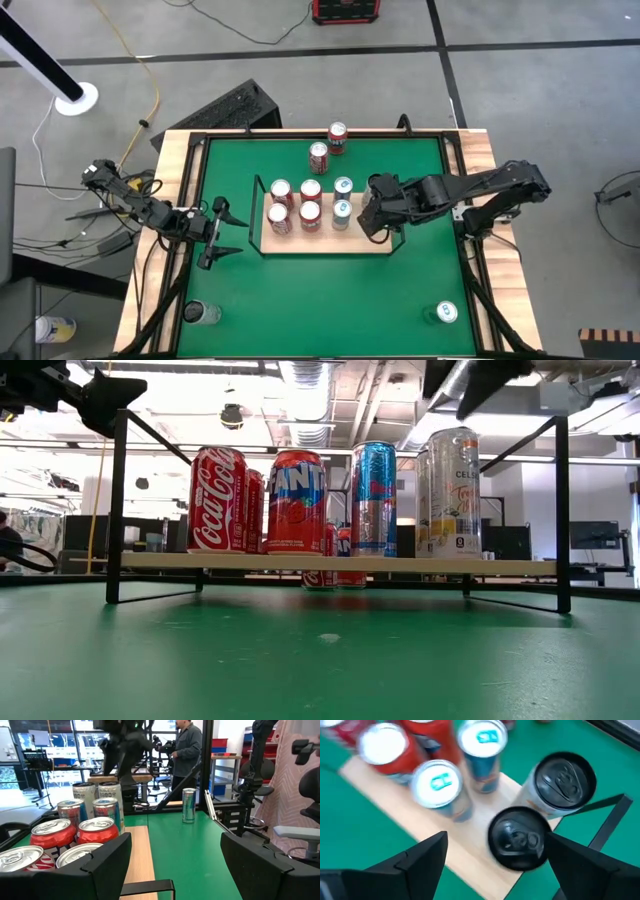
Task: Place canned beverage on shelf
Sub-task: Put the top white-yellow soda can on the shelf aligned with the other white-yellow soda can
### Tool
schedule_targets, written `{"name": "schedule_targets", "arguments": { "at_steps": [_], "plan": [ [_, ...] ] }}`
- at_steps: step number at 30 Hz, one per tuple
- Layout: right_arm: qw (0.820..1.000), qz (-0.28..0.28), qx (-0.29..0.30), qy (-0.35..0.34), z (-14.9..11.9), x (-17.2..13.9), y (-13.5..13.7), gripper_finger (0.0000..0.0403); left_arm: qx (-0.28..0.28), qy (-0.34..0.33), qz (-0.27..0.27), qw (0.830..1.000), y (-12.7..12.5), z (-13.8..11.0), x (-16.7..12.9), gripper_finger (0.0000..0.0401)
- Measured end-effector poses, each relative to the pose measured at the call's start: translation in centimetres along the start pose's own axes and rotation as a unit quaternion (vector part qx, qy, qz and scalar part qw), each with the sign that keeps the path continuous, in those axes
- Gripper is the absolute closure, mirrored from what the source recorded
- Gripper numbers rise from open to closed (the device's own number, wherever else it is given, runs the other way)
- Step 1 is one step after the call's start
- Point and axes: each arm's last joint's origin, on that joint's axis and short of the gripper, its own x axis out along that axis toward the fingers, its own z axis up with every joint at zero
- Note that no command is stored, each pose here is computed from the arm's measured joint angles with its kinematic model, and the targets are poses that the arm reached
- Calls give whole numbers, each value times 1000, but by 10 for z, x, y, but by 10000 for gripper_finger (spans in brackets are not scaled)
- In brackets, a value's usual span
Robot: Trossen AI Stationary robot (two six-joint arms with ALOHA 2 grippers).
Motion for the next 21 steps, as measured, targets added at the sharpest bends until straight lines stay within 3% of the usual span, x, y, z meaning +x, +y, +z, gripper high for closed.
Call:
{"name": "schedule_targets", "arguments": {
  "at_steps": [7, 11, 14, 19, 21],
  "plan": [
    [996, 41, -74, -7, -13, -30, 10, 60, 2, 5, 0, 1000, 0, -1, 0, 108],
    [987, 60, -151, -7, -31, -34, 20, 105, 2, 5, 0, 1000, 0, -1, 0, 108],
    [975, 69, -213, -9, -45, -26, 27, 174, 1, 4, 0, 1000, 0, -1, 0, 108],
    [952, 111, -285, -4, -59, -11, 37, 361, -2, 1, 0, 1000, 0, 0, 0, 108],
    [951, 105, -291, -2, -60, -8, 36, 382, -4, 1, 0, 1000, 0, 0, 0, 108]
  ]
}}
